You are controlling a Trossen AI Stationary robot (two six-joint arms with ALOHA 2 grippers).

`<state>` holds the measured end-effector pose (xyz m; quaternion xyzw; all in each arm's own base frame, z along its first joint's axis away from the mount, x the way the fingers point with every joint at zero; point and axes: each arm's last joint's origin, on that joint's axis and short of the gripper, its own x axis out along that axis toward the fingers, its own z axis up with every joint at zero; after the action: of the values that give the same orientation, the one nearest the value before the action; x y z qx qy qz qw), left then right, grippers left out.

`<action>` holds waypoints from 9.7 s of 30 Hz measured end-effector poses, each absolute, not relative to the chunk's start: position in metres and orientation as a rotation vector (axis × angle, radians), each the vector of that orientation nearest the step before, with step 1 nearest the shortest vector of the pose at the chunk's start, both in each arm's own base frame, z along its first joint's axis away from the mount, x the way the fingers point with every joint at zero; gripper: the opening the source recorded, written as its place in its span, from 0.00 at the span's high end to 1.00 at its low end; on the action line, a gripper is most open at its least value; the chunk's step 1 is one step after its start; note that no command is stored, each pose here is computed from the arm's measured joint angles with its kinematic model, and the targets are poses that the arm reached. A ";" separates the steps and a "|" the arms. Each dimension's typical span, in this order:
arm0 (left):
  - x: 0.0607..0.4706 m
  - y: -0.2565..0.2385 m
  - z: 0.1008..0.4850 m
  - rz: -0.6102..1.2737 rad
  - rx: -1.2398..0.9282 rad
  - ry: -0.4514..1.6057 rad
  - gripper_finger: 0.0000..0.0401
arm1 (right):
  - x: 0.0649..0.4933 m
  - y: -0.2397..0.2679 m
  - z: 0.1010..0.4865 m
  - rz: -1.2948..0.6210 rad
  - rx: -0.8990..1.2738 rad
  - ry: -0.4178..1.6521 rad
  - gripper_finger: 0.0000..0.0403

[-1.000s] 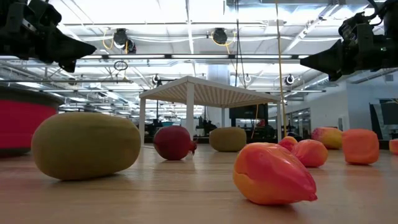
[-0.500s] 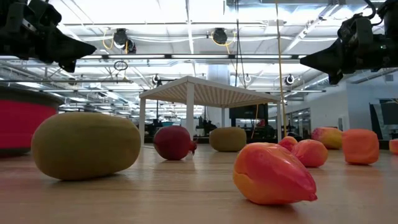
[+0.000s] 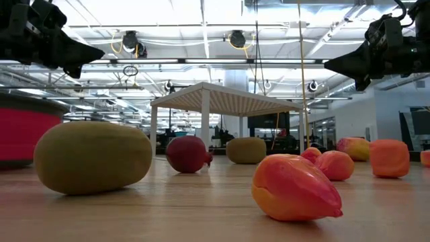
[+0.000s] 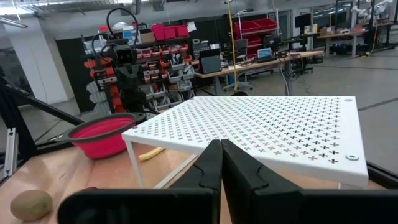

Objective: Pick & Place Fruit
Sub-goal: Put the red strainer bowl on the shelf

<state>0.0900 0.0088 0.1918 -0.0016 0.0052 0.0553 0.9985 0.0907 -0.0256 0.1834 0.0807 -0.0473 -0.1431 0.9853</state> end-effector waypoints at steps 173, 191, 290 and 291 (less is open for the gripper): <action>0.255 -0.058 0.191 -0.540 0.515 1.696 0.96 | 0.091 -0.026 0.183 -0.289 0.154 -0.093 1.00; 0.243 -0.054 0.206 -0.576 0.453 1.716 0.97 | 0.091 -0.026 0.183 -0.288 0.154 -0.093 1.00; 0.257 0.030 0.394 0.609 -1.391 0.683 0.99 | 0.092 -0.026 0.182 -0.289 0.101 -0.067 1.00; 0.262 0.033 0.393 0.625 -1.398 0.686 0.99 | 0.092 -0.026 0.182 -0.289 0.101 -0.067 1.00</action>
<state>0.2621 0.0326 0.3931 -0.6197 0.3042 0.2769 0.6684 0.0916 -0.0258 0.1817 0.0502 -0.0331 -0.1440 0.9878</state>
